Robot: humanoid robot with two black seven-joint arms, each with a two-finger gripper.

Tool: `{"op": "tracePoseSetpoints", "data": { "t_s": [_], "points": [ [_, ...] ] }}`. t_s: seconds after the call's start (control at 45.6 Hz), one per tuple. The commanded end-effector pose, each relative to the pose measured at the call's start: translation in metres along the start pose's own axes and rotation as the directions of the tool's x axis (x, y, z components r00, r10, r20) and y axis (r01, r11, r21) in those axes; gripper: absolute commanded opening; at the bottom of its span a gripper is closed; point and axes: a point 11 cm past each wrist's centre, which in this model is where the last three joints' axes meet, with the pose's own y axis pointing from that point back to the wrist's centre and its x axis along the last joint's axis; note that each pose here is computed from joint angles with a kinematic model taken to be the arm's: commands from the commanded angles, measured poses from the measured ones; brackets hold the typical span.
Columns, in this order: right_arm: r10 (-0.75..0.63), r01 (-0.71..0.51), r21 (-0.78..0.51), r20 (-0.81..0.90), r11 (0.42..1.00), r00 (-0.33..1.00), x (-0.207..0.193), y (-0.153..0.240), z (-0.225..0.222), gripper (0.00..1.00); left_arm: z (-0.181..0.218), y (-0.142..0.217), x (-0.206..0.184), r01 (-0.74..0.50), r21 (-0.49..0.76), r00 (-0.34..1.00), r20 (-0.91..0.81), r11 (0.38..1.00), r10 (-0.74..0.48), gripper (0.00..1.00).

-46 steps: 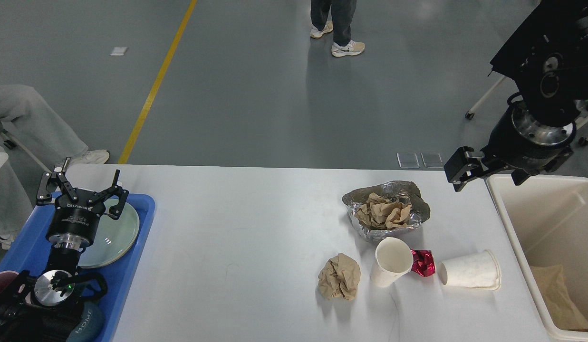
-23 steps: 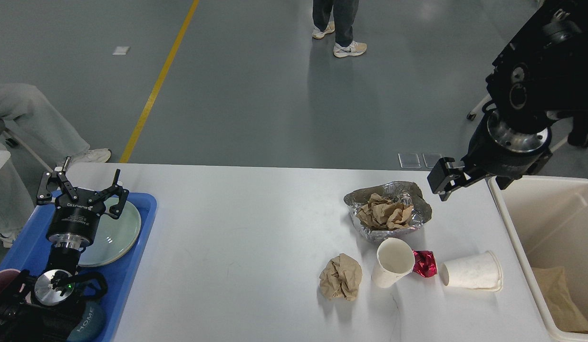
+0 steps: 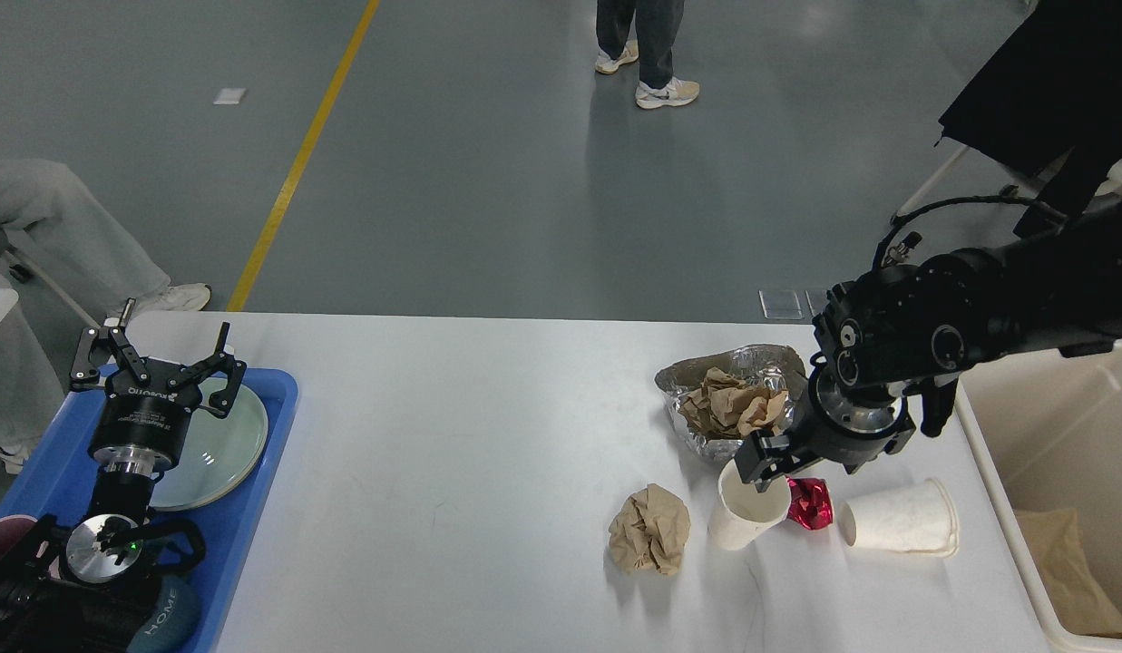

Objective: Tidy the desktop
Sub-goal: 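Lower the right gripper and grasp the white paper cup, then carry the paper cup to the bin and release it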

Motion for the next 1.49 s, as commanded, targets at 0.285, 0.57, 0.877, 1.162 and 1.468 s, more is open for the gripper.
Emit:
{"op": "tracePoseSetpoints", "data": {
  "t_s": [0.285, 0.57, 0.877, 1.162, 1.468],
  "points": [
    [0.038, -0.037, -0.015, 0.067, 0.999, 0.997, -0.002, -0.065, 0.008, 0.92, 0.0, 0.0, 0.0, -0.001, 0.0, 1.0, 0.0, 1.0, 0.001, 0.96],
    [0.018, -0.018, -0.003, 0.08, 1.0, 0.997, -0.01, -0.077, 0.007, 0.04, 0.0, 0.0, 0.0, -0.001, 0.0, 1.0, 0.0, 1.0, 0.001, 0.96],
    [0.018, -0.022, 0.042, 0.091, 0.999, 0.996, -0.012, -0.079, -0.006, 0.0, 0.0, 0.0, 0.0, -0.001, 0.0, 1.0, 0.0, 1.0, 0.001, 0.96],
    [0.007, -0.016, 0.072, 0.112, 0.997, 0.994, -0.009, -0.072, -0.012, 0.0, 0.0, 0.0, 0.0, -0.001, 0.0, 1.0, 0.0, 1.0, 0.001, 0.96],
    [-0.052, 0.038, 0.096, 0.153, 0.995, 0.987, -0.008, -0.031, 0.006, 0.0, 0.0, 0.0, 0.0, 0.001, 0.0, 1.0, 0.0, 1.0, -0.001, 0.96]
  ]
}}
